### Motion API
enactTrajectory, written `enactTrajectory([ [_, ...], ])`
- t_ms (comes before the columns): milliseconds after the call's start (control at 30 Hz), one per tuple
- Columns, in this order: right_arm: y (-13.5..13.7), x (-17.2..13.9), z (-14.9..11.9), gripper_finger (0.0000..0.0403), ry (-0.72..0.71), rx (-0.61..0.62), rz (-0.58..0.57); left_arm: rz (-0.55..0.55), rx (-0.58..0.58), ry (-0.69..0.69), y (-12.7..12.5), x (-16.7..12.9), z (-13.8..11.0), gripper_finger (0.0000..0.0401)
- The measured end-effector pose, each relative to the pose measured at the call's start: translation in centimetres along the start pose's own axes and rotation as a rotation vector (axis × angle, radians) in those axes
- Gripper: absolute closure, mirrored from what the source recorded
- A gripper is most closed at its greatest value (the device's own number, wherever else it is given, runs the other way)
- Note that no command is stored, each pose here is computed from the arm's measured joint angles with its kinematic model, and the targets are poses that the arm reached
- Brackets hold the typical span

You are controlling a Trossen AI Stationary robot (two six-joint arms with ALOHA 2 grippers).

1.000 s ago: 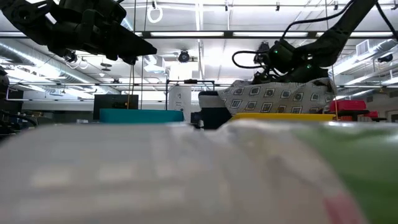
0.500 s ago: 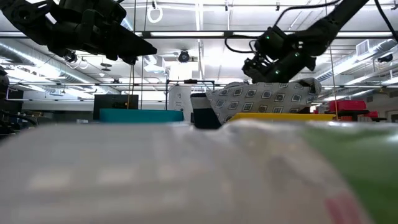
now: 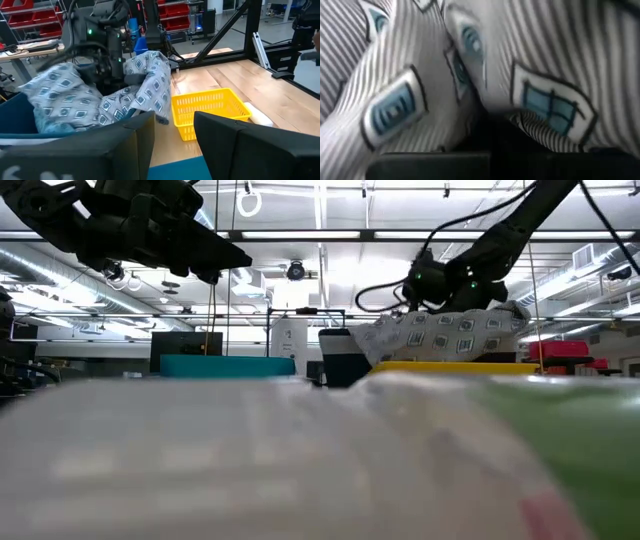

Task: Pick & place medical supplies in basket/bin
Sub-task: Put the light gray patient gown into the blue laundry bin

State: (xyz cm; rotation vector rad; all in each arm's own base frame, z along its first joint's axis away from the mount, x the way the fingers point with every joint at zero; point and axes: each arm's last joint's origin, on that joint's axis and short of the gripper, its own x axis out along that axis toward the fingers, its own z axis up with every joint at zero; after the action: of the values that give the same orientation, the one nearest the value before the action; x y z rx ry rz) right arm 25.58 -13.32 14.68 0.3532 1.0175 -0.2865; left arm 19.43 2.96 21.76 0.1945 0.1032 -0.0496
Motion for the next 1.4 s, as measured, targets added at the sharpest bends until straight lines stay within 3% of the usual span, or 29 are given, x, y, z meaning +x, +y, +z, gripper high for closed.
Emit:
enactTrajectory([
  [467, -1.1, 1.9, -0.8, 0.0403, 0.071, 0.034, 0.079, 0.001, -0.002, -0.003, 0.0, 0.0, 0.0, 0.0259],
  [700, -0.7, -0.2, 0.8, 0.0392, -0.116, 0.002, 0.041, 0.001, -0.003, -0.003, 0.0, 0.0, 0.0, 0.0259],
  [1000, 1.2, -4.3, 2.6, 0.0329, -0.329, -0.147, -0.096, -0.001, -0.002, 0.001, 0.0, 0.0, 0.0, 0.0259],
  [1267, 3.7, -7.4, 2.9, 0.0235, -0.449, -0.235, -0.136, -0.001, -0.001, 0.001, 0.0, 0.0, 0.0, 0.0259],
  [1400, 5.9, -9.0, 2.7, 0.021, -0.503, -0.312, -0.138, -0.001, -0.001, 0.001, 0.0, 0.0, 0.0, 0.0259],
])
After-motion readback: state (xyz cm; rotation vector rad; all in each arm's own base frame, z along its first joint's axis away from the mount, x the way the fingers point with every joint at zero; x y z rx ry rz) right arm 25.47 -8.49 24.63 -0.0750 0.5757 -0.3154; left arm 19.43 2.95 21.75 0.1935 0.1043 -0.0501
